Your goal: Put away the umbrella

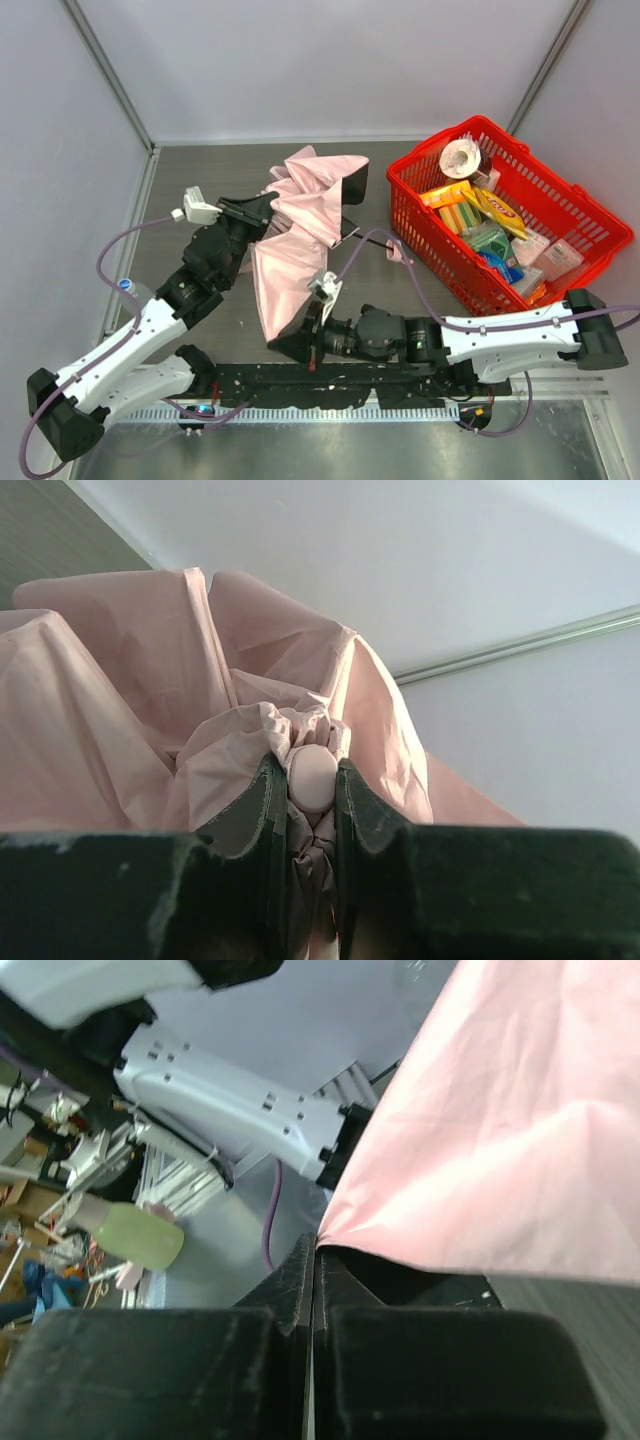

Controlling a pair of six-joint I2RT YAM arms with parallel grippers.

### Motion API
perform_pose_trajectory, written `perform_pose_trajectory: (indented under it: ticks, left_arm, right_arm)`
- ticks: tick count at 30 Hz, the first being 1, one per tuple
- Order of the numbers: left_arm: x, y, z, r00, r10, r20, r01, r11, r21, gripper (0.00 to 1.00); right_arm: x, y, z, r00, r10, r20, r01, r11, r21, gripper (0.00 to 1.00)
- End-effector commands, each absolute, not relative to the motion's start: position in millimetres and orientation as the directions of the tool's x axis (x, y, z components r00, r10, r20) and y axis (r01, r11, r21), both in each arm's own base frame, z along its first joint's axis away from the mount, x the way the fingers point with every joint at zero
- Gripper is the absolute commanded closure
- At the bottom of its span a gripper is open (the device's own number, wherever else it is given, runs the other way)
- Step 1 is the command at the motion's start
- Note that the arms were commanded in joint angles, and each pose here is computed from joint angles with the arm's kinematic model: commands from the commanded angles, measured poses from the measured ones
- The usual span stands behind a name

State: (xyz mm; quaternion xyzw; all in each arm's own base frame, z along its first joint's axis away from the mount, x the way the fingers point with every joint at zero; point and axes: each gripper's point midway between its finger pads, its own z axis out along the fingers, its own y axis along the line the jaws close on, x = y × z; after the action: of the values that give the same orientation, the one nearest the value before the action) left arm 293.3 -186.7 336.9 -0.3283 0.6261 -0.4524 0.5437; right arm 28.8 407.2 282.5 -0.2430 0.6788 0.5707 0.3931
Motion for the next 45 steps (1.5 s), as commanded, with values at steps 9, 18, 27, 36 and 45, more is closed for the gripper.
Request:
perform_pose_trajectory:
  ticks: [9, 18, 27, 36, 45]
  left_arm:
    - [280.0, -173.2, 398.0, -0.097, -0.916, -0.389, 0.277, 0.351, -0.894, 1.00]
    - [263.3, -187.5, 358.4, -0.238, -0.752, -0.615, 0.267, 0.558, -0.786, 1.00]
    - [252.2, -176.9, 350.4, -0.281, -0.747, -0.603, 0.197, 0.570, -0.798, 1.00]
    - [258.0, -171.9, 332.3, -0.323, -0.731, -0.601, 0.054, 0.620, -0.783, 1.00]
    - [257.4, -169.3, 329.0, -0.333, -0.713, -0.617, 0.030, 0.647, -0.762, 1.00]
  right_arm:
    - [44.7, 367.2, 220.1, -0.467, -0.162, -0.869, -0.781, 0.536, 0.320, 0.49]
    - [72.9, 287.0, 322.1, -0.319, -0.080, -0.944, -0.792, 0.570, 0.219, 0.39]
    - [134.7, 282.6, 349.1, -0.393, 0.186, -0.901, -0.555, 0.733, 0.394, 0.16]
    - [116.4, 348.7, 334.2, -0.430, 0.093, -0.898, -0.736, 0.540, 0.408, 0.50]
    - [127.4, 357.3, 314.0, -0.415, 0.032, -0.909, -0.717, 0.603, 0.349, 0.29]
